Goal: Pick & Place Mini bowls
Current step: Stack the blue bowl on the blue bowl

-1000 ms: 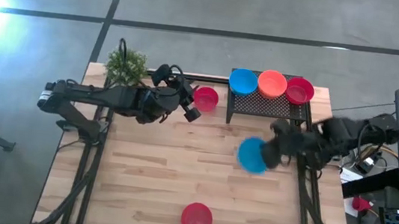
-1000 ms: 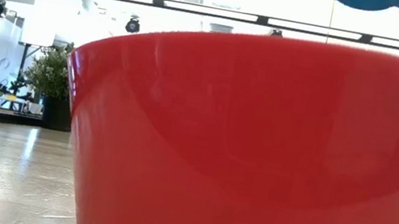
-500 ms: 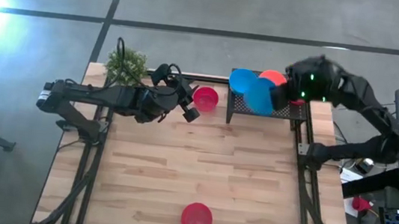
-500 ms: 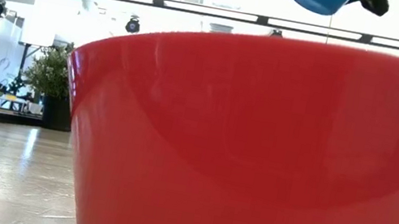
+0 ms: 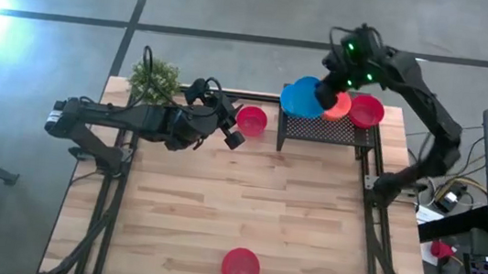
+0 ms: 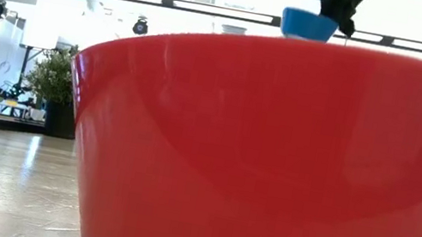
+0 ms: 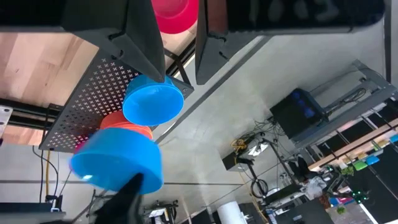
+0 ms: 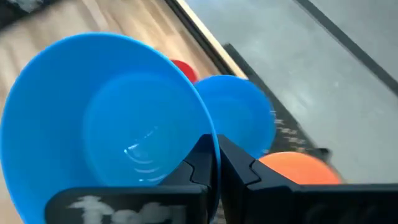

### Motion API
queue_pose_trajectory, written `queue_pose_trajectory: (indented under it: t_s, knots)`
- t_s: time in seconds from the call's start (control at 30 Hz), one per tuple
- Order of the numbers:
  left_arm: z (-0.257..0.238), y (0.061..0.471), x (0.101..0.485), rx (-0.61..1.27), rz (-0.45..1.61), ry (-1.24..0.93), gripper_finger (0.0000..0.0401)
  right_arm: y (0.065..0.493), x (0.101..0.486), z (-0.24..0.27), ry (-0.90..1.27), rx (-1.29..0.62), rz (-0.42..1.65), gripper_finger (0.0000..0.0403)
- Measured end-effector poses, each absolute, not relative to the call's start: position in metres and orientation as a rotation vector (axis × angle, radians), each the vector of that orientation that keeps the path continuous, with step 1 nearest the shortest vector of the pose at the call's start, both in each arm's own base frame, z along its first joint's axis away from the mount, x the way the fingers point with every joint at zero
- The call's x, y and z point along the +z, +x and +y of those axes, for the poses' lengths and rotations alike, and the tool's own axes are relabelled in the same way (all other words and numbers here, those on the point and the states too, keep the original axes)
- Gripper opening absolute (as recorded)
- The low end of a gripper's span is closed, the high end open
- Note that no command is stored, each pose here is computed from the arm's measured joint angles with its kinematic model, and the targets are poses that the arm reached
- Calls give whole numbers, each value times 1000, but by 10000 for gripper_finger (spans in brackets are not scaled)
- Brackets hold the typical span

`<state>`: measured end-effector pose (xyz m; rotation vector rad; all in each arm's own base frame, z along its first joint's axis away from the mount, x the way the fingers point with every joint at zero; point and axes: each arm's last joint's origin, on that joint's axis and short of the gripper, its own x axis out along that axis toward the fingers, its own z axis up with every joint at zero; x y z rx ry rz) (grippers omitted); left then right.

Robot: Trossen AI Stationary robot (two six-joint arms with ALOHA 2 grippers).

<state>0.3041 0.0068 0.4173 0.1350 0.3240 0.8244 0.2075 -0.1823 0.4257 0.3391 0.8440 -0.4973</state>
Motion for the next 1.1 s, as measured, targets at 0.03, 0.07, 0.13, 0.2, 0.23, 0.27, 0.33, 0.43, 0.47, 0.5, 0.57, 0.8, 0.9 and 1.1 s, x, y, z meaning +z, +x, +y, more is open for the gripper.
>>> queue_pose_trajectory:
  t_s: [0.03,0.07,0.13,0.2,0.23,0.27,0.33,0.43,0.47,0.5,0.57,0.8,0.9,1.1]
  knots:
    - [7,304,417,824,324,135,84,209,424,-191,331,-498,871,8]
    - [7,304,417,825,323,133,84,210,422,-199,327,-496,904,8]
    - [7,304,417,827,318,120,84,212,418,-214,327,-490,966,8]
    - [7,304,417,829,312,108,84,215,415,-229,320,-476,1004,8]
    - [7,304,417,829,311,107,84,218,413,-235,314,-463,1013,8]
    - [7,304,417,829,311,107,84,220,412,-241,308,-454,1021,8]
    - [7,304,417,829,311,107,84,226,410,-252,295,-448,1023,8]
    - [7,304,417,829,311,107,84,235,405,-266,282,-438,1028,8]
    - [7,304,417,829,311,106,84,238,402,-269,273,-424,1043,8]
    - [7,304,417,829,311,106,84,240,399,-272,268,-407,1065,8]
    - [7,304,417,829,311,107,84,244,392,-277,266,-379,1103,8]
    - [7,304,417,829,311,106,84,254,371,-288,272,-325,1179,8]
    - [7,304,417,829,310,106,84,255,369,-289,255,-314,1185,8]
    - [7,304,417,829,310,106,84,256,371,-290,236,-322,1163,8]
